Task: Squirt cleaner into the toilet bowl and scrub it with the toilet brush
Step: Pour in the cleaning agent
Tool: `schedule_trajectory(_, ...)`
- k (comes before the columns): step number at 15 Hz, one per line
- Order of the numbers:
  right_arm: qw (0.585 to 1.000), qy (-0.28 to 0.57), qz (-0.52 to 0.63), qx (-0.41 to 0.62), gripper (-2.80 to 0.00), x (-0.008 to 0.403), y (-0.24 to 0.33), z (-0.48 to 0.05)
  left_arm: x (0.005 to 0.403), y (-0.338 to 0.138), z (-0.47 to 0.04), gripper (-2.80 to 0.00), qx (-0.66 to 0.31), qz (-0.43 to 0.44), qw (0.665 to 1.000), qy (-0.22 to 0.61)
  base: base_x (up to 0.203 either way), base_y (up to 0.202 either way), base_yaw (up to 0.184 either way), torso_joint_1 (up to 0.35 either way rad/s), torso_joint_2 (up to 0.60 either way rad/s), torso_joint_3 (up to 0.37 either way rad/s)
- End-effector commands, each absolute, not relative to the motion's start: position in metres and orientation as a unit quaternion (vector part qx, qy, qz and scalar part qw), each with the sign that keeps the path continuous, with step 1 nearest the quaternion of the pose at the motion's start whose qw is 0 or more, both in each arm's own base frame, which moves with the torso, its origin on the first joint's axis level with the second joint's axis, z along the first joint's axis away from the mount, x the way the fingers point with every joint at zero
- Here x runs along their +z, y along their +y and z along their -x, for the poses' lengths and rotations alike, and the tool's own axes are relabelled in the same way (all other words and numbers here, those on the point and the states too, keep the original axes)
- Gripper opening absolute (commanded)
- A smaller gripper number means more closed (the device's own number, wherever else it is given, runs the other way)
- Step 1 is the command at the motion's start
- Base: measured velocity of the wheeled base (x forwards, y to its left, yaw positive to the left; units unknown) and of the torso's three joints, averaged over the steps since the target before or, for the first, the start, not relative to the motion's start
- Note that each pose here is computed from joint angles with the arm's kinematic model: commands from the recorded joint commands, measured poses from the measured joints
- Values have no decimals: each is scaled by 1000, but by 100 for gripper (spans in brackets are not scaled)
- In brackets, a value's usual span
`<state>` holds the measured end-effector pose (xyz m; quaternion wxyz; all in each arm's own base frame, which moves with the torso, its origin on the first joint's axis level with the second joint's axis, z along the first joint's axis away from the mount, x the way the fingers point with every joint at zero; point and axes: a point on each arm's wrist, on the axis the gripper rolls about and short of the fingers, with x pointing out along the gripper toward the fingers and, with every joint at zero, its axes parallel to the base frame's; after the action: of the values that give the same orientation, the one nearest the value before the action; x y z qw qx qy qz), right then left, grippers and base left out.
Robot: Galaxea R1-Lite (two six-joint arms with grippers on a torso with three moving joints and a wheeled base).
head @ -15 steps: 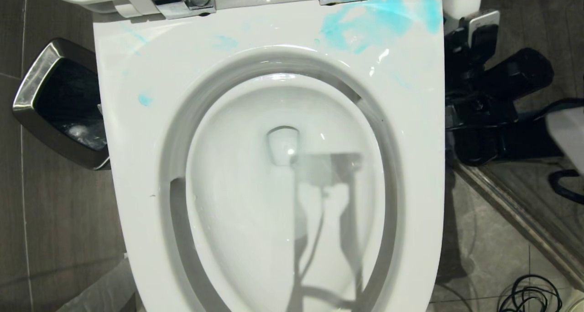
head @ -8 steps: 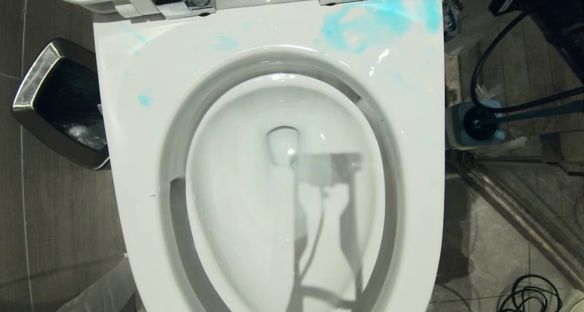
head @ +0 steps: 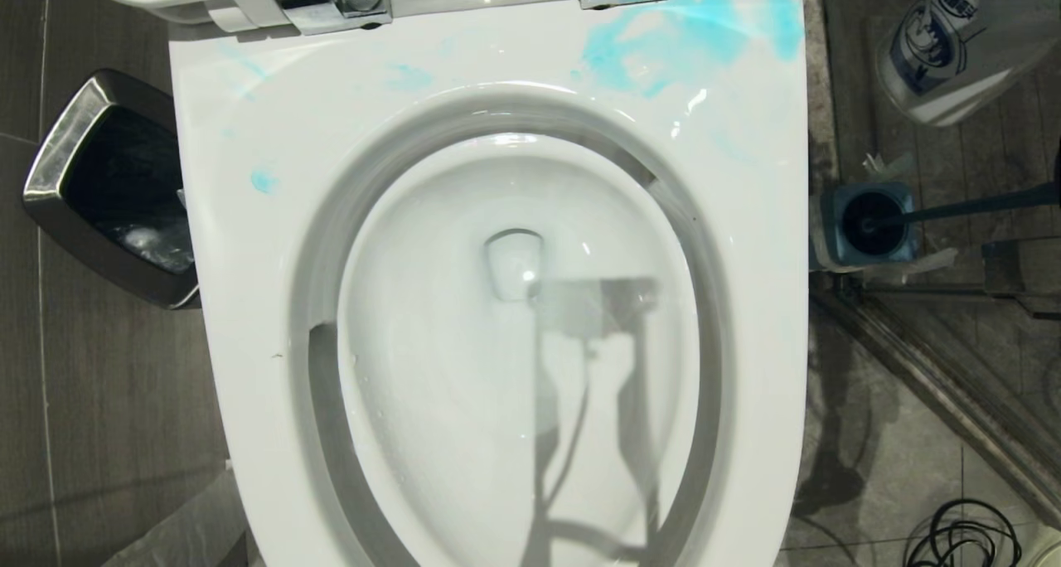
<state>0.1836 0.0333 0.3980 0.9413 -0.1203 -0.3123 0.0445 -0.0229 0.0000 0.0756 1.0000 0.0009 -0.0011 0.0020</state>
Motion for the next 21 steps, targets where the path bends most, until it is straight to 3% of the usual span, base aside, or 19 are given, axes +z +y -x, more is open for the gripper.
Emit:
schedule_trajectory(1,936,-330,119,40,-280,399,28,-153,76,0,23,-280,2,-1,1000,-1,0,0,0,0,0,0)
schedule_trajectory(10,962,-228,150,-13,-280,372,13,-87,76,0,23,-280,2,-2,1000,-2,0,0,0,0,0,0)
schedule_trajectory(21,967,-199,158,-5,-280,356,15,-96,76,0,23,-280,2,-1,1000,-2,0,0,0,1,0,7)
